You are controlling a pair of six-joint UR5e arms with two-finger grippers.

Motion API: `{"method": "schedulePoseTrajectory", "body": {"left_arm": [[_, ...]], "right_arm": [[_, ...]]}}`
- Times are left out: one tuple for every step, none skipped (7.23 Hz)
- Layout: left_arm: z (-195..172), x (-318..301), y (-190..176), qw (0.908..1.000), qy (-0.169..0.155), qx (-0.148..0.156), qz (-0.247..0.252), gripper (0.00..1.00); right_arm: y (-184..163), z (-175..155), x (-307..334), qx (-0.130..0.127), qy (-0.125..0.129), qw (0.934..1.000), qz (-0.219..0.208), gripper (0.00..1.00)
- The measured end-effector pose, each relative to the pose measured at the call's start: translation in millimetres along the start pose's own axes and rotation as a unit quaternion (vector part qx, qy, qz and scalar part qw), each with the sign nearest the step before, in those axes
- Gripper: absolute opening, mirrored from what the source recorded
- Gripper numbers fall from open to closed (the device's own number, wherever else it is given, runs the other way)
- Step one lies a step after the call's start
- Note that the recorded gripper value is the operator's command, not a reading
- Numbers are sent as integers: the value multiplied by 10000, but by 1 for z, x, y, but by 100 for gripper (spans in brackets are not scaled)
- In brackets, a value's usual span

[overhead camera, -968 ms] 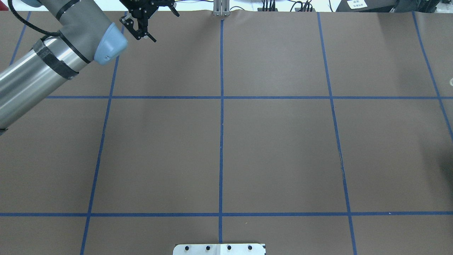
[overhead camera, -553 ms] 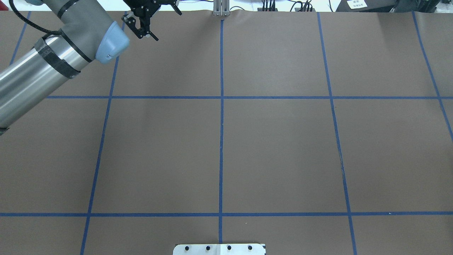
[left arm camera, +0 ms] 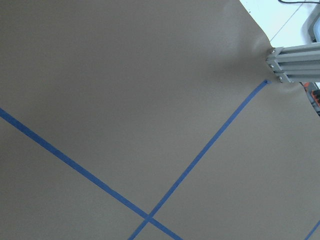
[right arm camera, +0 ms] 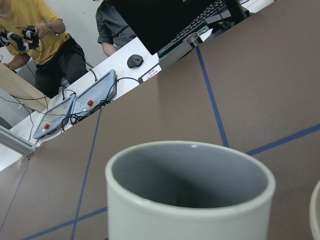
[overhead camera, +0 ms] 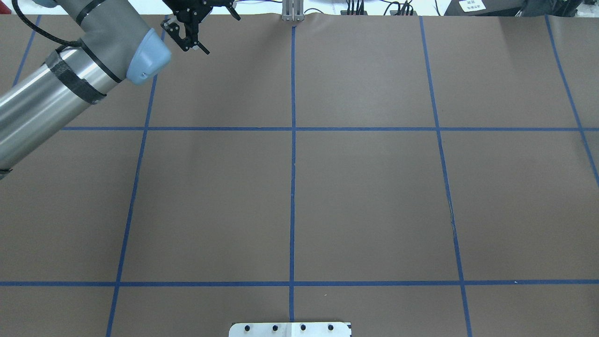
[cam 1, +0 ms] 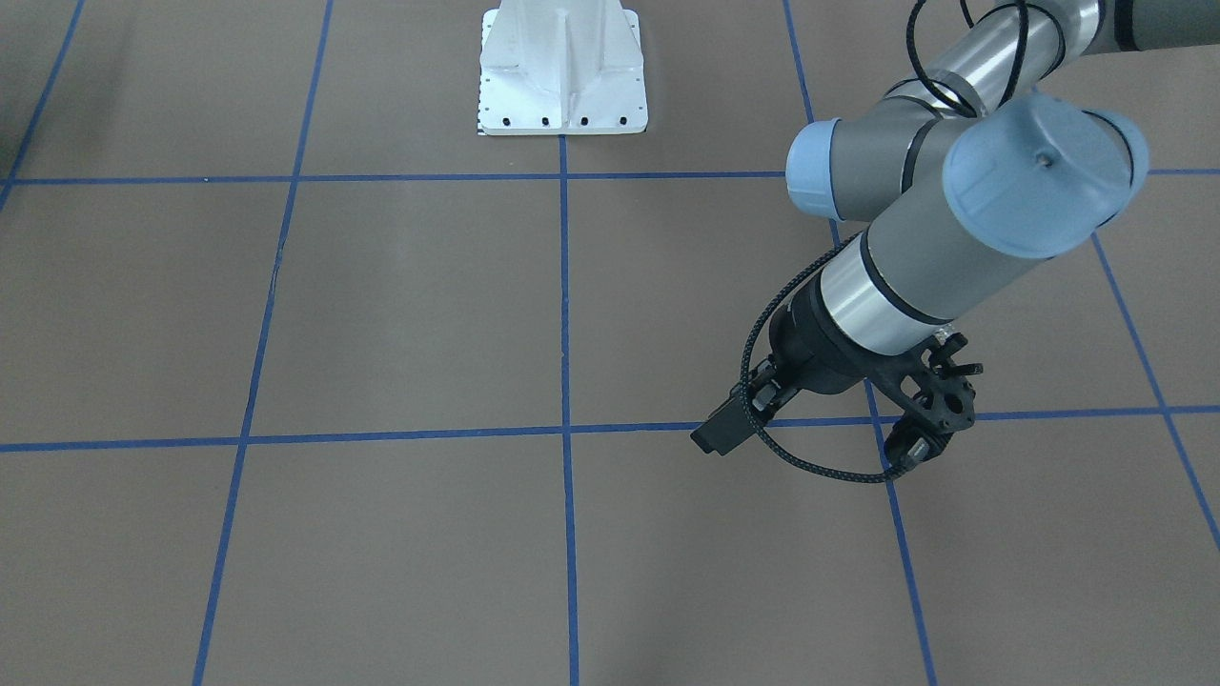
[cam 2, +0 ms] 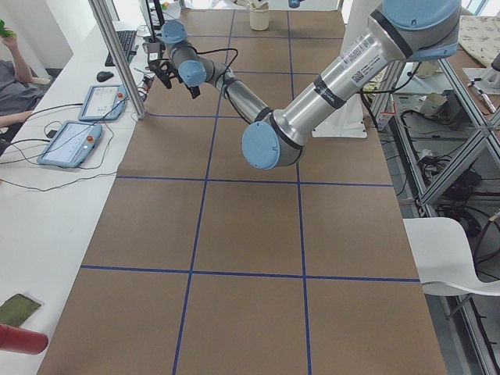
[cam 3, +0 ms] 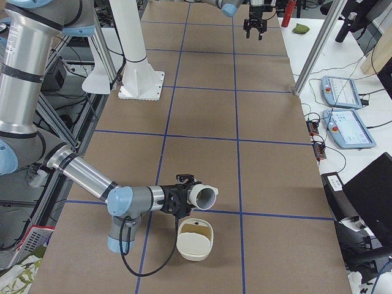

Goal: Left arm hands cup to right arm to dump lemon

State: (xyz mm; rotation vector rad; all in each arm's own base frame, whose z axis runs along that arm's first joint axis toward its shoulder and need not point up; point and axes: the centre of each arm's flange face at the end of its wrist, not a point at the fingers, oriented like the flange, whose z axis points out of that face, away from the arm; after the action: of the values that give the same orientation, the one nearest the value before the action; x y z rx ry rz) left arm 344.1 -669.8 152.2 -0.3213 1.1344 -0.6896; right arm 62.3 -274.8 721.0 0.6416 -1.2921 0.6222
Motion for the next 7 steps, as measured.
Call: {"method": "schedulePoseTrajectory", "body": {"left_arm": [[0, 0, -1, 10000, 1, 10, 53, 100], [0, 0, -1, 10000, 2, 23, 90, 100], [0, 0, -2, 9999, 4, 30, 104, 100], [0, 0, -1, 9999, 4, 30, 112, 100], [0, 0, 0, 9999, 4, 27, 119, 100], [0, 0, 1, 9999, 7, 23, 126, 100], [0, 1, 1, 9999, 10, 23, 131, 100]], "right_arm": [[7, -6, 8, 24, -77, 9997, 247, 3], [9, -11, 14, 79, -113, 9988, 460, 3], [8, -15, 17, 169, -123, 9977, 639, 3], [5, -20, 19, 283, -130, 9957, 872, 3], [2, -24, 20, 382, -146, 9923, 1167, 3], [-1, -26, 20, 465, -191, 9870, 1525, 3], [-3, -27, 18, 513, -276, 9800, 1901, 3]]}}
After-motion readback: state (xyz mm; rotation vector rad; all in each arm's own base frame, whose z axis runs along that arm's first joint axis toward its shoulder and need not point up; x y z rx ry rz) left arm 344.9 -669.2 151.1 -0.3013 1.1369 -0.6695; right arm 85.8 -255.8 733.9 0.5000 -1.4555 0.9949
